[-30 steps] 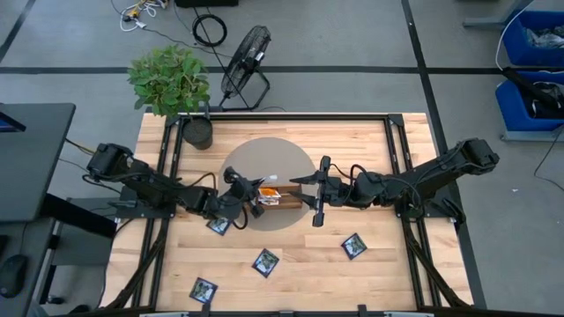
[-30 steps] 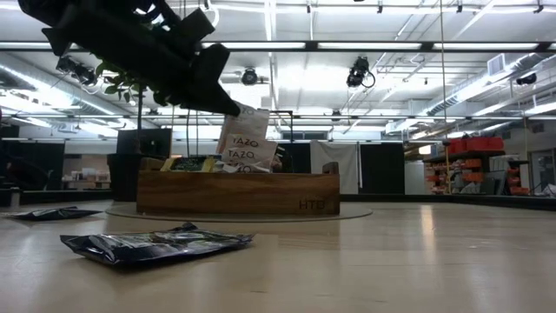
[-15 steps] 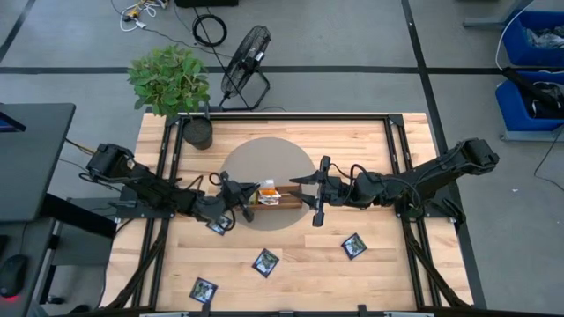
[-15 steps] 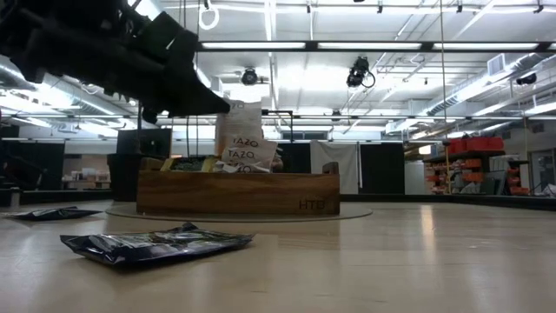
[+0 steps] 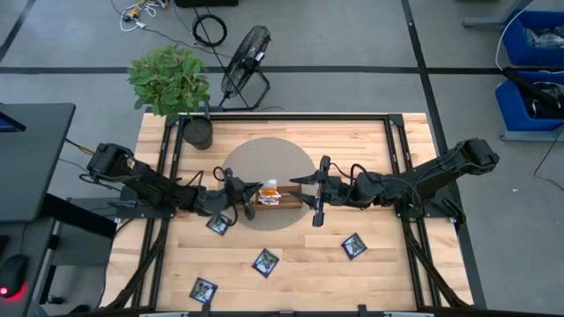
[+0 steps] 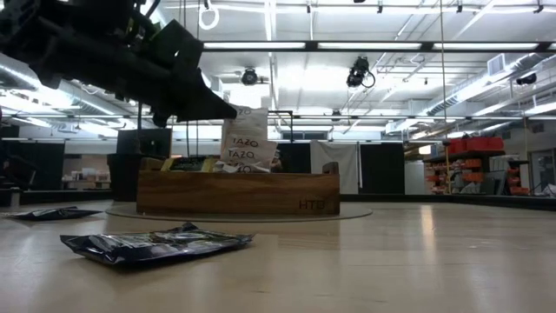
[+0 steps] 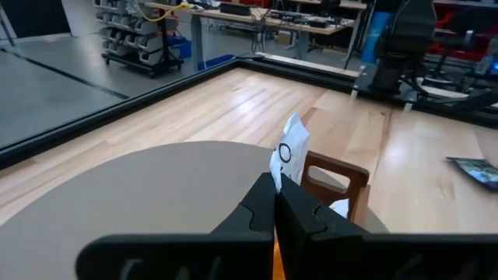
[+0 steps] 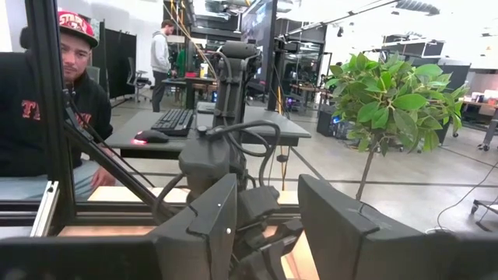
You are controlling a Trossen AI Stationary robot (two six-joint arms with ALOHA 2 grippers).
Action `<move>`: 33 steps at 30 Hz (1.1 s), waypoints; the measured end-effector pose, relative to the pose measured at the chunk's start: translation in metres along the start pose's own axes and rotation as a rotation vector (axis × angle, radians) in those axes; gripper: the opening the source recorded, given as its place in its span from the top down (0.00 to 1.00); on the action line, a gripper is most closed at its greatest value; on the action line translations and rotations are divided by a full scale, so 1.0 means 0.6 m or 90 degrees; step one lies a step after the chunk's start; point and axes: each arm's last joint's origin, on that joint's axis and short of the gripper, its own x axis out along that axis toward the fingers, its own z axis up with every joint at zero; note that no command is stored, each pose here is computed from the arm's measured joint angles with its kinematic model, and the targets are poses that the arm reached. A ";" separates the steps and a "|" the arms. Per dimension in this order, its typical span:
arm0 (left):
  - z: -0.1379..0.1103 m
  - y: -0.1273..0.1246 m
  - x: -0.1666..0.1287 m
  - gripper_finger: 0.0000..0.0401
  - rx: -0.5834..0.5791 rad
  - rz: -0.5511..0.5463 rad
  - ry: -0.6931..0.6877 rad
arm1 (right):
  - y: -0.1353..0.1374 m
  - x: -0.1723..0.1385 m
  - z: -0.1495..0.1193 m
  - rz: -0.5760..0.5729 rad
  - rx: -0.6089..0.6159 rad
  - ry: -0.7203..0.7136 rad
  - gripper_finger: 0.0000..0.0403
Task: Pick & Place Tea
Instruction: Put the orange tea bag into the wooden organizer
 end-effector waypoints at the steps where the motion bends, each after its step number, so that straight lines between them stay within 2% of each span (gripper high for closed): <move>1: -0.001 0.000 0.000 1.00 0.003 0.001 0.002 | 0.000 0.000 0.000 0.000 0.000 0.000 0.64; 15: -0.002 0.003 0.003 1.00 0.008 -0.008 0.012 | 0.000 0.000 0.000 0.002 0.000 0.001 0.64; 22: -0.031 -0.002 0.016 1.00 0.017 -0.005 0.021 | 0.001 0.000 -0.002 0.003 0.002 0.006 0.64; 33: -0.040 -0.004 0.016 1.00 0.008 -0.007 0.026 | 0.001 0.000 -0.003 0.004 0.001 0.009 0.64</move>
